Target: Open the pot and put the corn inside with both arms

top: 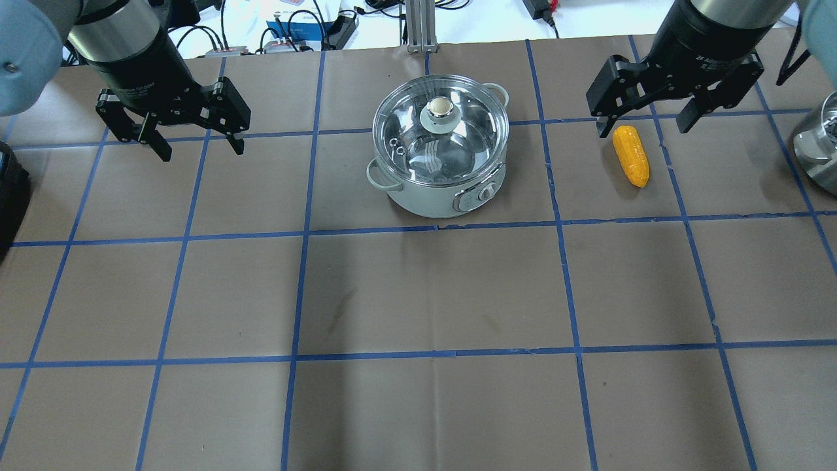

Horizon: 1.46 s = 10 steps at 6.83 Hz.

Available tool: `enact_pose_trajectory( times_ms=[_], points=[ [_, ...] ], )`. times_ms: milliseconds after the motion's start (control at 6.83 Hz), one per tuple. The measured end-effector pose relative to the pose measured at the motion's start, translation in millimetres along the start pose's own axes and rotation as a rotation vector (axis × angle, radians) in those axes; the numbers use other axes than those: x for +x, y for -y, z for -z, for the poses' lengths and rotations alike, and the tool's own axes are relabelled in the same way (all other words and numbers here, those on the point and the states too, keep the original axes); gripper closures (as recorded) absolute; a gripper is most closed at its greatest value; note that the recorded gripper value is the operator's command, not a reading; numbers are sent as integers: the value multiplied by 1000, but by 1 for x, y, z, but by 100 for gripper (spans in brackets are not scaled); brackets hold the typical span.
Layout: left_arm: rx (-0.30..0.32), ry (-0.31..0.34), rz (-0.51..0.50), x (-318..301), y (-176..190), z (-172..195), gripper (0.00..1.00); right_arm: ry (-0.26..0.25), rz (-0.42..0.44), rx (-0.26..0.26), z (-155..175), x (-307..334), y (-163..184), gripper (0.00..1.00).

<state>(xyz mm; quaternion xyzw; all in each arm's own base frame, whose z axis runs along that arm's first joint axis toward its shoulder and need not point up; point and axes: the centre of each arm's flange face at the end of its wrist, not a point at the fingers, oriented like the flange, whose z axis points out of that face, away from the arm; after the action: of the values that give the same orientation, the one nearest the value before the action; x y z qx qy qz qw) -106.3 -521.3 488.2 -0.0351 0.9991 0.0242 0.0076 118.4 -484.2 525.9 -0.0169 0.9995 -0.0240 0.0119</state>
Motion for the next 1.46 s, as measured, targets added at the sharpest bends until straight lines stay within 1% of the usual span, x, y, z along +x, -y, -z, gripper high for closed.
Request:
enact_pose_trajectory(
  times_ms=[439,585,732,878,1024,1171,1317,1463],
  points=[
    [-8,0,3,0,0,-4,0,0,1,-2,-1,2,1,3],
    [-12,1,9,0,1,-7,0,-3,17,1,-3,11,6,3],
    [11,-1,6,4,8,-8,0,-7,34,2,-6,32,15,2],
    [73,-13,-20,22,21,-9,0,-6,30,-1,-12,60,24,2],
    [144,-35,-55,61,38,-15,0,-4,29,-19,-30,87,40,2],
    [191,-56,-55,106,55,-24,0,-4,37,-39,-62,109,64,2],
    [217,-77,-37,149,76,-32,0,-6,52,-43,-107,130,96,3],
    [224,-100,-10,186,98,-42,0,-11,58,-27,-158,146,128,3]
  ],
)
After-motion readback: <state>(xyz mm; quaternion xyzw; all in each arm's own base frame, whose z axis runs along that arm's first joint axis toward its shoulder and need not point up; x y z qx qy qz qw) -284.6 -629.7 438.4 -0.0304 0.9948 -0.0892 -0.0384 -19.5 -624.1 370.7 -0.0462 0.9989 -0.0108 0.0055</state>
